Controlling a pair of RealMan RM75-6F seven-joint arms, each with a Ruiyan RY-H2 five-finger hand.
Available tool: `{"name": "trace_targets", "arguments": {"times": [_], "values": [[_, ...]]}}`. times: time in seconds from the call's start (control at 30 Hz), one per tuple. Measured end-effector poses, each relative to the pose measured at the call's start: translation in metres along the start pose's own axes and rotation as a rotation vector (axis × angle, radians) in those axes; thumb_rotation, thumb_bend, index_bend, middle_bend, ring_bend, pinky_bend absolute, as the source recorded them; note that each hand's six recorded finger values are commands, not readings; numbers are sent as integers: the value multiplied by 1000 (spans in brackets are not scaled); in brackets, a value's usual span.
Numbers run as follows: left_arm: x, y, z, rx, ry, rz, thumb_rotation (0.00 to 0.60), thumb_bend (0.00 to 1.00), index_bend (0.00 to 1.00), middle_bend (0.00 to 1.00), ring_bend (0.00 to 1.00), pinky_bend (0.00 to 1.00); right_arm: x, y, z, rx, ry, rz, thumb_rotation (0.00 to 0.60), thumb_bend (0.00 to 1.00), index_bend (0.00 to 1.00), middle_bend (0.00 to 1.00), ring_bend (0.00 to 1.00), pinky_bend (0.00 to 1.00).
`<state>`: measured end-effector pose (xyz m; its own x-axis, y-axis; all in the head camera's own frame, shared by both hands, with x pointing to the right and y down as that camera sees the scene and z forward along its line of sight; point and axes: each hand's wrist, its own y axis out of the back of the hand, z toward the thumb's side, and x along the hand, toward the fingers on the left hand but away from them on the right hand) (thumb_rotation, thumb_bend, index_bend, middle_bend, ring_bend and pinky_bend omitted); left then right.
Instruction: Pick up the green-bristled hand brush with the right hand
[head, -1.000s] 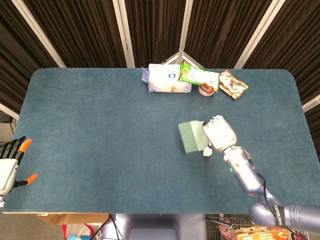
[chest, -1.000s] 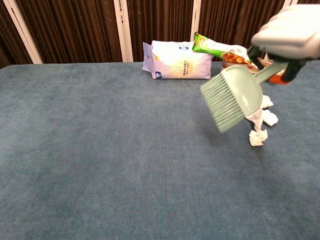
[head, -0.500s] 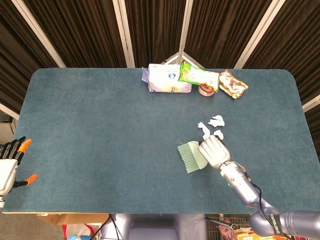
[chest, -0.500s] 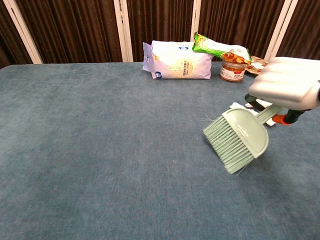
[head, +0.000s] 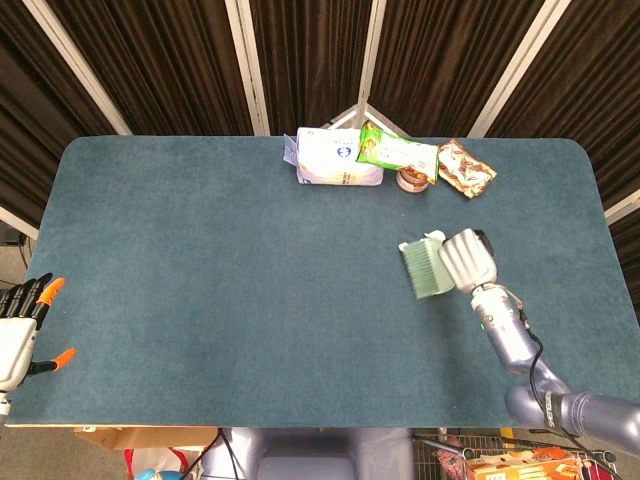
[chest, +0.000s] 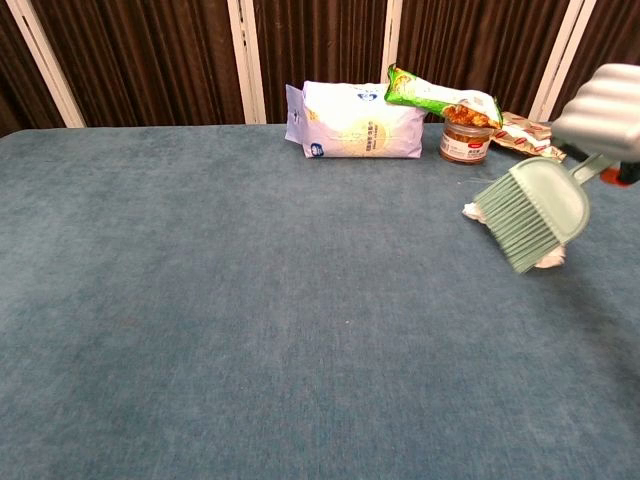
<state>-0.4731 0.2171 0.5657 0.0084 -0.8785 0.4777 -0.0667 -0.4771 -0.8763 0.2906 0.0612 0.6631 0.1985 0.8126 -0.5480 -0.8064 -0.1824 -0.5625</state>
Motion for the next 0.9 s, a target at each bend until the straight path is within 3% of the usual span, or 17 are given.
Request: {"name": "trace_targets", "arguments": {"times": [0.17,0.47,0.7,0.9], "values": [[0,0,-1,-1,2,-3,600,0,0,0,0,0,-18,-5,-25,57,-84,18,600,774,871,900,934,872],[0,0,-3,-4,7,-3,600,0,0,0,0,0,-24,7,-74,39,-223,-4,600,774,871,900,934,872],[-1,0,-1,-1,4,-2,600,0,0,0,0,0,-2,23,-92,-91,-242,-68,600,774,871,900,934,872],[-1,0,1,3,-1,0,600,0,0,0,0,0,31,23,-78,-286,-189,-103,600,774,871,900,934,872]]}}
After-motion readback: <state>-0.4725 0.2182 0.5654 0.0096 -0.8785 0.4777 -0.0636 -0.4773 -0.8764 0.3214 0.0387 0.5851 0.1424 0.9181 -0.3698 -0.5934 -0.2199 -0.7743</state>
